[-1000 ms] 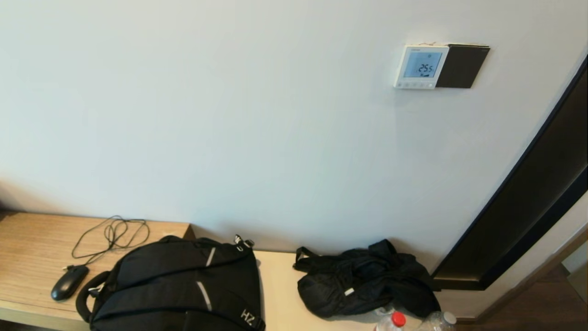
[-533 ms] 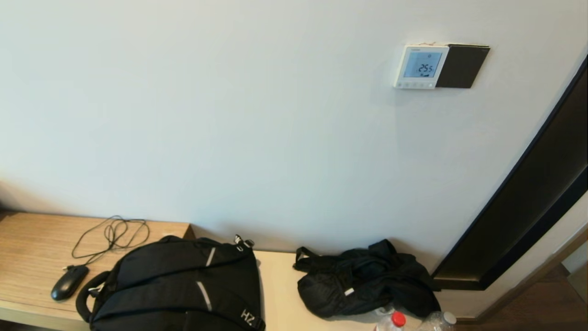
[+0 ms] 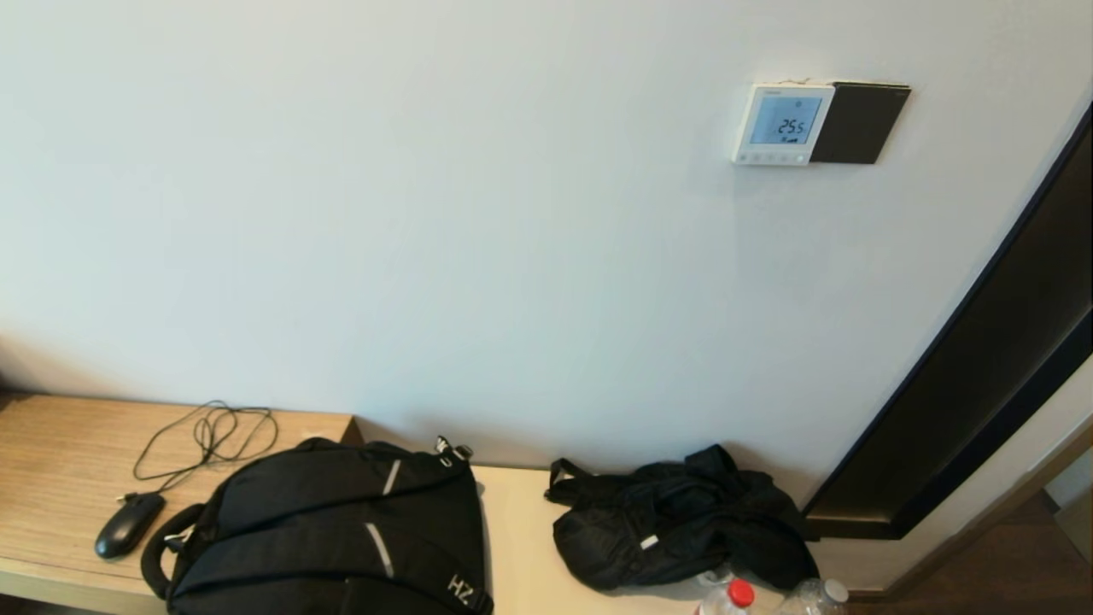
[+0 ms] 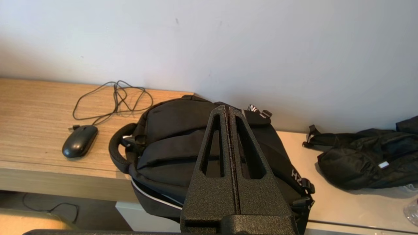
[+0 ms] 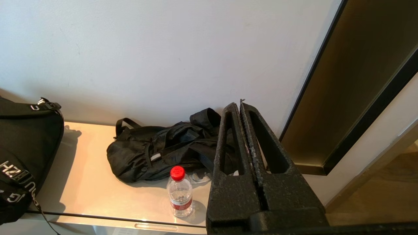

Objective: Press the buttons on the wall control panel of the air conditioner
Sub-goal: Turn off the central air conditioner

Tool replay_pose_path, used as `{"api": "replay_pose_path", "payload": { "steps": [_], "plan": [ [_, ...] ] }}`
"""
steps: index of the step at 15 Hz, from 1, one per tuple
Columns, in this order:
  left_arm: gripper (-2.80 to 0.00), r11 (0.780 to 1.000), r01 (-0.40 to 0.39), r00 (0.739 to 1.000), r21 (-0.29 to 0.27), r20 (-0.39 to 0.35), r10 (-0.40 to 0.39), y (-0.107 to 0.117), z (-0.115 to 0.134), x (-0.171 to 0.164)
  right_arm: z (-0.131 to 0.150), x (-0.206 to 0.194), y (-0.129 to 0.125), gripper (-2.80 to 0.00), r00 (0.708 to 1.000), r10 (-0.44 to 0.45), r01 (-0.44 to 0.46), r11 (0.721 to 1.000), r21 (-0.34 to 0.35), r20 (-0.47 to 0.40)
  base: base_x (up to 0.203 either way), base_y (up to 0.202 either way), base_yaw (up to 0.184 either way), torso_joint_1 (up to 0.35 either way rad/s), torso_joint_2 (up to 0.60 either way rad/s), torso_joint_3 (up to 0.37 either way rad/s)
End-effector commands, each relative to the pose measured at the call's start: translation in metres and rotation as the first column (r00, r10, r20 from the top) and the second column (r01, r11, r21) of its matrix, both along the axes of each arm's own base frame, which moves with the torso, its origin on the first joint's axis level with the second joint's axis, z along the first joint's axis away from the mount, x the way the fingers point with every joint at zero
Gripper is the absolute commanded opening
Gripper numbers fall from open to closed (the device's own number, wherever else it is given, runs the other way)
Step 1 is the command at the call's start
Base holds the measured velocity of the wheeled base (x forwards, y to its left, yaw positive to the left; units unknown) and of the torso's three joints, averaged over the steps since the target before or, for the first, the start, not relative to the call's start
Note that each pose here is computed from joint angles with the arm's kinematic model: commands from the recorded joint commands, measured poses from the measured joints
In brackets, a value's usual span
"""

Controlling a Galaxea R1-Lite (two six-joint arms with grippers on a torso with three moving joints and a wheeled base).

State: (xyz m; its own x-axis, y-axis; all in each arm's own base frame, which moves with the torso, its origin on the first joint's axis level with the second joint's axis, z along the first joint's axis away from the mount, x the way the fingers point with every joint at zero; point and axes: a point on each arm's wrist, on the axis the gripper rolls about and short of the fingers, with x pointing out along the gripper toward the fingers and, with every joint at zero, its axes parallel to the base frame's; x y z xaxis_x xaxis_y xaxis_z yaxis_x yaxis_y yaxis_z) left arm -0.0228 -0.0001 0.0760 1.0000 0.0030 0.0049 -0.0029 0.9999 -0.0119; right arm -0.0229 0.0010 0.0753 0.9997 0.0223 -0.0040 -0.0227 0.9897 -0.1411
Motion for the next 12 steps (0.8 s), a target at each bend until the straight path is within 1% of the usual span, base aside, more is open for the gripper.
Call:
{"api": "replay_pose_path", "payload": {
  "steps": [1, 8, 12],
  "plan": [
    [-2.8, 1.0, 0.0, 1.0, 0.0, 0.0, 0.0, 0.0, 0.0, 0.0, 0.0002, 0.0001, 0.0, -2.8, 1.0, 0.001, -0.001, 1.0, -0.001, -0.001, 0.0, 0.0, 0.0, 0.0, 0.0, 0.0],
    [-2.8, 1.0, 0.0, 1.0, 0.0, 0.001, 0.0, 0.0, 0.0001, 0.0, 0.0, 0.0, 0.0, -2.8, 1.0, -0.001, 0.001, 1.0, -0.001, -0.001, 0.0, 0.0, 0.0, 0.0, 0.0, 0.0],
    [-2.8, 1.0, 0.0, 1.0, 0.0, 0.0, 0.0, 0.0, 0.0, 0.0, 0.0009, 0.0023, 0.0, -2.8, 1.0, -0.001, 0.001, 1.0, -0.001, -0.03, 0.0, 0.0, 0.0, 0.0, 0.0, 0.0]
  ]
}}
